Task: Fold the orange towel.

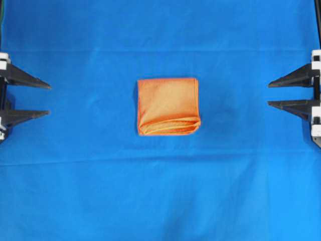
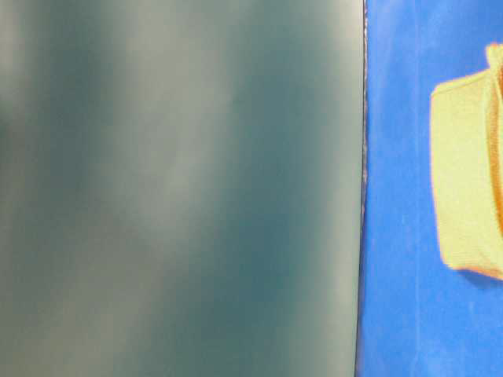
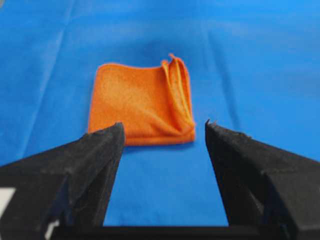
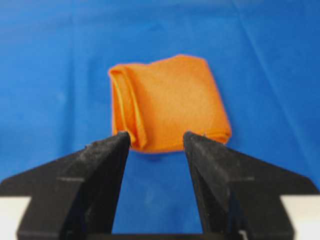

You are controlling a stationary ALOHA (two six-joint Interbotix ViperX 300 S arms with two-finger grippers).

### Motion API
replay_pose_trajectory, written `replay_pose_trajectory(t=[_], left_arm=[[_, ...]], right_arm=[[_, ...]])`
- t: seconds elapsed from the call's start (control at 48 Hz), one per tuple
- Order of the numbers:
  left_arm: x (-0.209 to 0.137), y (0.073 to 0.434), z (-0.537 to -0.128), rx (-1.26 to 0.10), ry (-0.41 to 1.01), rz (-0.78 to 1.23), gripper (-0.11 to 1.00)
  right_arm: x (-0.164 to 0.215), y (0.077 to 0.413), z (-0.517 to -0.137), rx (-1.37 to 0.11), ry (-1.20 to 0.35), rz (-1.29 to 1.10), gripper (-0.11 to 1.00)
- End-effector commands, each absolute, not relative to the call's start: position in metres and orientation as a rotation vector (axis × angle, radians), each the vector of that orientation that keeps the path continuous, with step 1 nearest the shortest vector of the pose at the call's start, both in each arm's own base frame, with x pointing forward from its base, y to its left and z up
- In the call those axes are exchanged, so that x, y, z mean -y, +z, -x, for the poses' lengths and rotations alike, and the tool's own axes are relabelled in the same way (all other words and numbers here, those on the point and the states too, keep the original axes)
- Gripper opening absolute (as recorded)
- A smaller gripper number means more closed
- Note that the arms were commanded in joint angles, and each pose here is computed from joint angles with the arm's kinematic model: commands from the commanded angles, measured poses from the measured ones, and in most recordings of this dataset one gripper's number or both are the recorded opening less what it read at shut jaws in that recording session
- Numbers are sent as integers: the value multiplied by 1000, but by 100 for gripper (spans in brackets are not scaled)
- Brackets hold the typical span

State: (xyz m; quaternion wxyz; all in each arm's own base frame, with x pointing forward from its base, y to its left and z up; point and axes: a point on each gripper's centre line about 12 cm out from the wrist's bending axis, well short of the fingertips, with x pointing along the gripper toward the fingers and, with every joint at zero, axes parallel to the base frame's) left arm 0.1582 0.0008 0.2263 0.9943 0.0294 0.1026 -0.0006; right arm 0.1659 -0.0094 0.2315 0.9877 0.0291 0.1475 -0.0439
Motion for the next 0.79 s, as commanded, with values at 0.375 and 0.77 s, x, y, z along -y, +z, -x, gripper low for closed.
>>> replay_pose_trajectory(t=[0.375,0.77], left_arm=[[-1,223,-153,-186,4,-45,60],[-1,223,-153,-186,4,-45,60]], right_arm=[[9,216,-160,-257,-77,-83,54],[9,218,-161,-252,-77,-83,54]])
